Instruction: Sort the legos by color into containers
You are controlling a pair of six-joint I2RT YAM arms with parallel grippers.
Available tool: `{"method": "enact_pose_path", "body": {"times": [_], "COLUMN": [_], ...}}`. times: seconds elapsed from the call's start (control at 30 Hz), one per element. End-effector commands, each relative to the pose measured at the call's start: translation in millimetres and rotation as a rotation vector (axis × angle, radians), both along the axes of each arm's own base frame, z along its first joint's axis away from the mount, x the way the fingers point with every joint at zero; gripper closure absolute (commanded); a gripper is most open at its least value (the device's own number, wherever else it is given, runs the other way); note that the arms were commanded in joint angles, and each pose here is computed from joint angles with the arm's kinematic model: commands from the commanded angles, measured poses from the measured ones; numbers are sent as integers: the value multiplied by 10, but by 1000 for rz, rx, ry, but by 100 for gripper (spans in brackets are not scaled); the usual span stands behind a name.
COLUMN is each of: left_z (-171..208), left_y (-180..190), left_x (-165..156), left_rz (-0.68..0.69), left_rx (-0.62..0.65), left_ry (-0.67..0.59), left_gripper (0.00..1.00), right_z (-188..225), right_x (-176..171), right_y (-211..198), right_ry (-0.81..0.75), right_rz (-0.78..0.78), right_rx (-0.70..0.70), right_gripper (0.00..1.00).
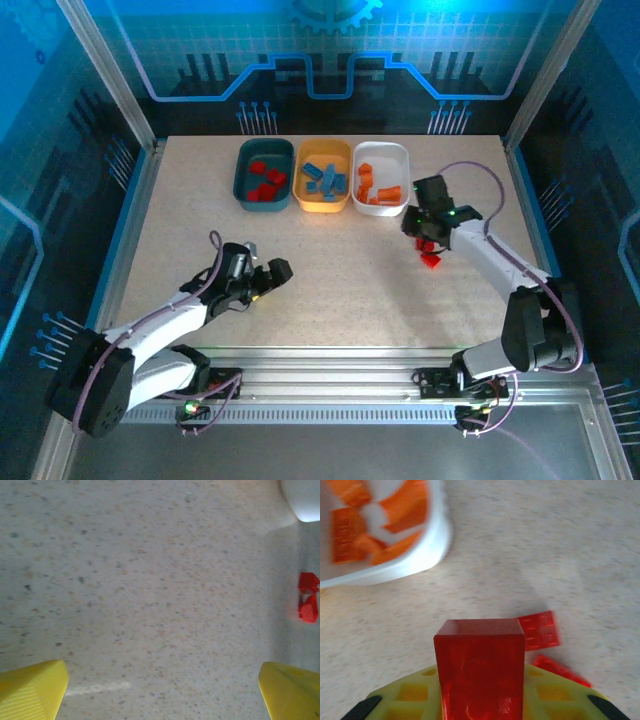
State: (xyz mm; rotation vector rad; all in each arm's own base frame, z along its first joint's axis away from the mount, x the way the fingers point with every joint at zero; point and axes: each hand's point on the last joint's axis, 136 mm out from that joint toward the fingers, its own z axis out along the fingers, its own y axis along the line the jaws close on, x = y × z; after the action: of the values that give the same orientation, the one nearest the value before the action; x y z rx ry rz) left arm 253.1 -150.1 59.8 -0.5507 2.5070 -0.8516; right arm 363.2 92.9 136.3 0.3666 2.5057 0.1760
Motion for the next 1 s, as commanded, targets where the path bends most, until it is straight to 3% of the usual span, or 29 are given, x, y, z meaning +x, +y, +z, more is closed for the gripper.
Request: {"method": "enact_pose_path", "body": {"times": [0.0, 0.2, 0.47, 0.67, 0.97], "left_z": [-205, -283, -397, -361, -296], "left_y": [175, 389, 579, 622, 630], "left_x": [-67, -47, -51, -22, -25], "left_rz": [62, 157, 232, 239, 231], "left_rx": [47, 22, 5, -15, -20], "left_ry": [96, 168, 235, 240, 195], "left_gripper": [1, 1, 1, 1, 1], "right_z": [266, 273, -20, 14, -183], "right_x": [72, 202, 557, 917, 1247], "right_y": [474, 1381, 2372, 2887, 3395], "right_ry": [-93, -115, -77, -175, -191], "right_rz": [91, 280, 496, 627, 755], "right_rx": [34, 67, 79, 70, 90], "right_gripper": [75, 75, 75, 75, 74]}}
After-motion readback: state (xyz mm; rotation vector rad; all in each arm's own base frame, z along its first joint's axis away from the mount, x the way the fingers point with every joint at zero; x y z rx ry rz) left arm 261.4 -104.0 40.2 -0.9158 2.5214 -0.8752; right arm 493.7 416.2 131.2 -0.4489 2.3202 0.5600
